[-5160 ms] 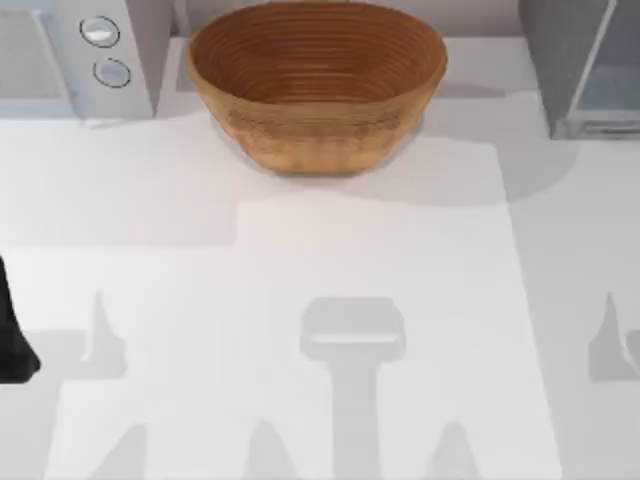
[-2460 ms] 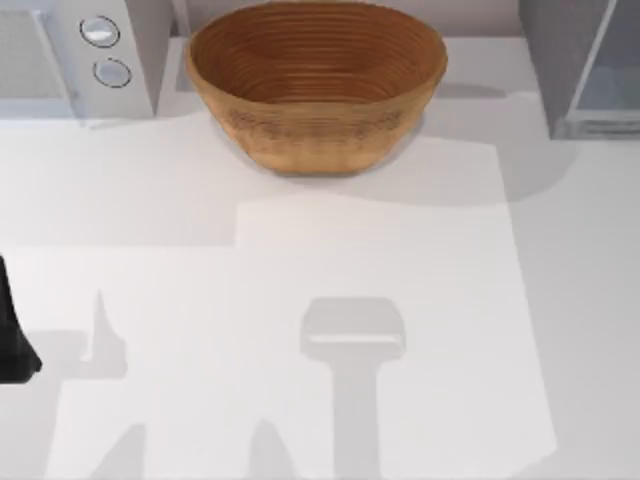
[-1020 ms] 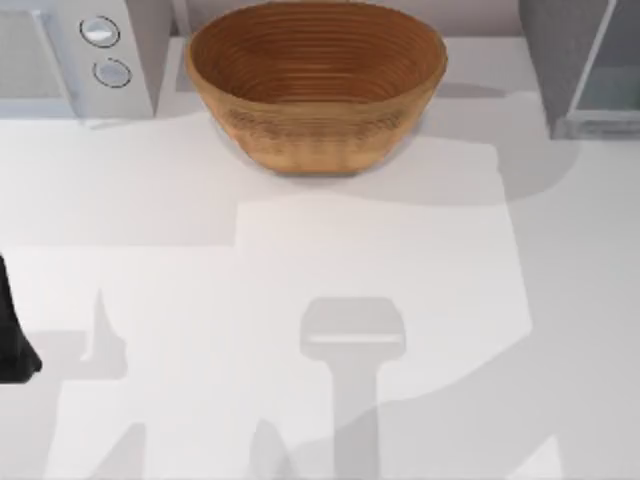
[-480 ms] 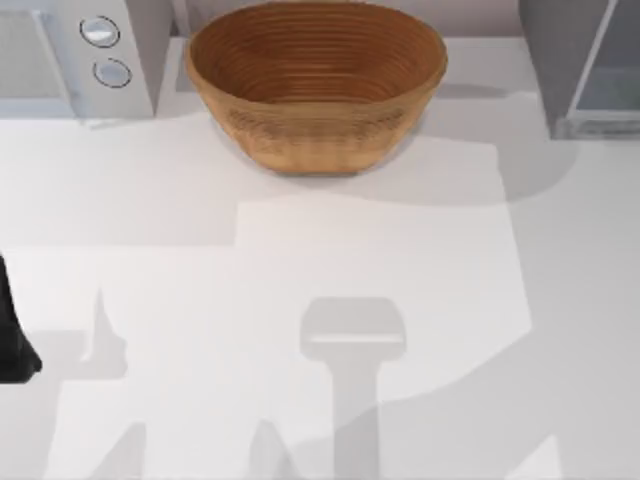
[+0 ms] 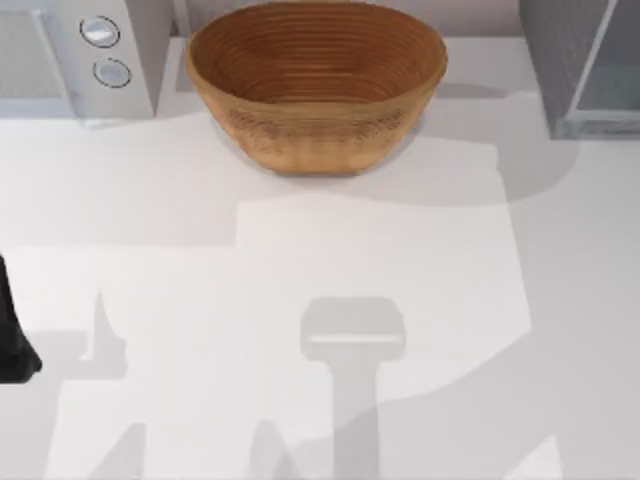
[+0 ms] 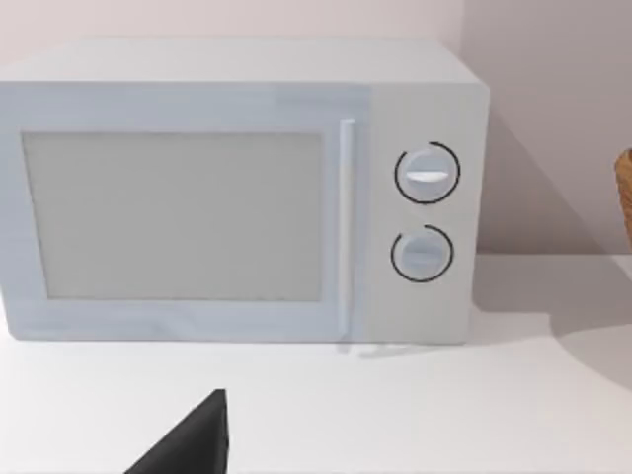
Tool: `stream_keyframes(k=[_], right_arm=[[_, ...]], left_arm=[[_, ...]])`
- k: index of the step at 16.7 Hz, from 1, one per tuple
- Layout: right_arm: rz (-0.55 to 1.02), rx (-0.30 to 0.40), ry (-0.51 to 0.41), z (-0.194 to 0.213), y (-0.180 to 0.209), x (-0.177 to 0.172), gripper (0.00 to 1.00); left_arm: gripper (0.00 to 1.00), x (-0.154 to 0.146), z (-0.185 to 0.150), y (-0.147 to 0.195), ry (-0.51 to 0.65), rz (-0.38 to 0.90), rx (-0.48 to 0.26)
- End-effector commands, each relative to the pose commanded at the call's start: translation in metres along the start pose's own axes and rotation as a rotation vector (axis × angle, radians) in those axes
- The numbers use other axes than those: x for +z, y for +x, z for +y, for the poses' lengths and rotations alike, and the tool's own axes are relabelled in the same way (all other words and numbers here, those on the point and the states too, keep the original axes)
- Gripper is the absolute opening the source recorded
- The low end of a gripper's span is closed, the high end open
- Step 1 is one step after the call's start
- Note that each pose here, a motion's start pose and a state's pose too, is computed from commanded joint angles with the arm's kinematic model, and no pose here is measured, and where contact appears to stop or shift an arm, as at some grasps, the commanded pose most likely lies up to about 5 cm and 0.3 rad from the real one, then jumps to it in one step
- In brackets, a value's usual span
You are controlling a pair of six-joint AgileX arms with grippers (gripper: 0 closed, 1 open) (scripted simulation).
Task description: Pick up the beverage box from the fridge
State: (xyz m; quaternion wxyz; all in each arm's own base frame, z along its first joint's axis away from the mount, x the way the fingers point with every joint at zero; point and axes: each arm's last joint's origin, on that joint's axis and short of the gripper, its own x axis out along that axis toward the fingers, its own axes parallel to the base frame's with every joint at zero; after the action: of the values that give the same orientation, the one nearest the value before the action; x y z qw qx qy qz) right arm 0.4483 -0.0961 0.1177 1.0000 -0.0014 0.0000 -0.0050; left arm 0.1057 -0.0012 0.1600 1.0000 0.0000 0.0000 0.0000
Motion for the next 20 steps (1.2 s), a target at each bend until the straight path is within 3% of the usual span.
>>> stream_keyframes(k=[5,12,20], right_arm=[[-0.002,-0.002,0.001,-0.001,0.0,0.002,0.0],[0.0,-0.003,0.001,-0.001,0.0,0.05,0.0],[-0.01,0.003,0.0,-0.001,-0.017,0.054,0.0]], left_arm=[[1.0,0.0,0.0,0.0,0.0,0.0,0.0],[1.0,0.0,0.0,0.0,0.0,0.0,0.0],[1.0,0.0,0.0,0.0,0.0,0.0,0.0]])
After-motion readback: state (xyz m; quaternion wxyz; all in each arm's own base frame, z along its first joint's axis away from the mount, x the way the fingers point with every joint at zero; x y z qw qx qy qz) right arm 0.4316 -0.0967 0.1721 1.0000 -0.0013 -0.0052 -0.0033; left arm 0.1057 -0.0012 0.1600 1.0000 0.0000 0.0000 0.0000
